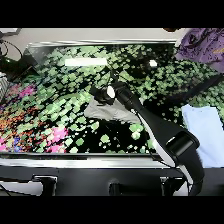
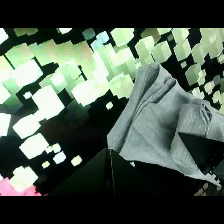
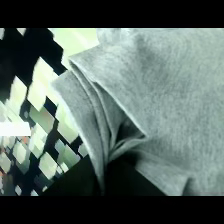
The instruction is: Fold the clothes and pants, and hang the long-sleeved shirts on hangers.
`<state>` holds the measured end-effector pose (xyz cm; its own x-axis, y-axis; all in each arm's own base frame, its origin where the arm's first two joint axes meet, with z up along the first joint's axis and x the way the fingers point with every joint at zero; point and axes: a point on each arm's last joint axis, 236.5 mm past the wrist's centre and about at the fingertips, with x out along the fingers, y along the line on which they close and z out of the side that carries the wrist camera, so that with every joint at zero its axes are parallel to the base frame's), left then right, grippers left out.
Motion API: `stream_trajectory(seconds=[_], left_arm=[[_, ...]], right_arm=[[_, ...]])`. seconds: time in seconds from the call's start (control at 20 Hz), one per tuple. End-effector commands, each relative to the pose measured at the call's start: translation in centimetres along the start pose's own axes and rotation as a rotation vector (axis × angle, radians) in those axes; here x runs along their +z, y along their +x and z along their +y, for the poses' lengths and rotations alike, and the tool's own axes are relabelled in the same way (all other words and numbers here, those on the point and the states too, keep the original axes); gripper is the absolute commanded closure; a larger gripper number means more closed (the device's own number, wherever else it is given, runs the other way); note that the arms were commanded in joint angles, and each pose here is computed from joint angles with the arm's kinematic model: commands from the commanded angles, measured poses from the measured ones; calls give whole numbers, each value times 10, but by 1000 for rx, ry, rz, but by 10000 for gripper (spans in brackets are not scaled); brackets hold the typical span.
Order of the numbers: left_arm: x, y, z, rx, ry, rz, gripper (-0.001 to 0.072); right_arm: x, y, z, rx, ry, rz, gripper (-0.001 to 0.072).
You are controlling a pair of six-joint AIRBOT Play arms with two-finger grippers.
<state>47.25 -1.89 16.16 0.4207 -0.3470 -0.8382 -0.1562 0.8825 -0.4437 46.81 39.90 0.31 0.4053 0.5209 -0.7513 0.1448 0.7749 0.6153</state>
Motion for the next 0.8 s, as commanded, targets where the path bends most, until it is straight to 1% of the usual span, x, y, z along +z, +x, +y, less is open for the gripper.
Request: stream_trajectory(seconds=[0.0,0.05,0.1,0.15,0.2,0.3,0.4,0.45,0.5,0.65,0.75], left_arm=[[0,0,-1,-1,2,1,689],[0,0,-1,-1,1,1,689],[0,0,-1,-1,1,1,689],[0,0,-1,-1,-1,1,689],[0,0,0,0,-2,1,689],[0,0,0,0,-2,1,689],[0,0,-1,-1,-2,1,689],[0,0,-1,-1,-2,1,689],[0,0,-1,-1,-1,1,689],[0,0,-1,-1,-1,1,689],[0,0,0,-1,-2,1,689]], right_arm=[[9,5,8,42,-4,-43,567],[10,4,9,43,-20,-42,387],[9,2,10,45,-25,-41,137],[14,-6,13,52,-37,-50,81],[17,-17,16,63,-31,-45,81],[43,-53,7,69,31,-32,81],[73,-101,-8,98,28,-8,80],[87,-126,-20,109,10,1,68],[102,-152,-36,108,-12,2,23],[133,-220,-101,33,-67,-2,22],[143,-248,-154,-28,-63,29,22]])
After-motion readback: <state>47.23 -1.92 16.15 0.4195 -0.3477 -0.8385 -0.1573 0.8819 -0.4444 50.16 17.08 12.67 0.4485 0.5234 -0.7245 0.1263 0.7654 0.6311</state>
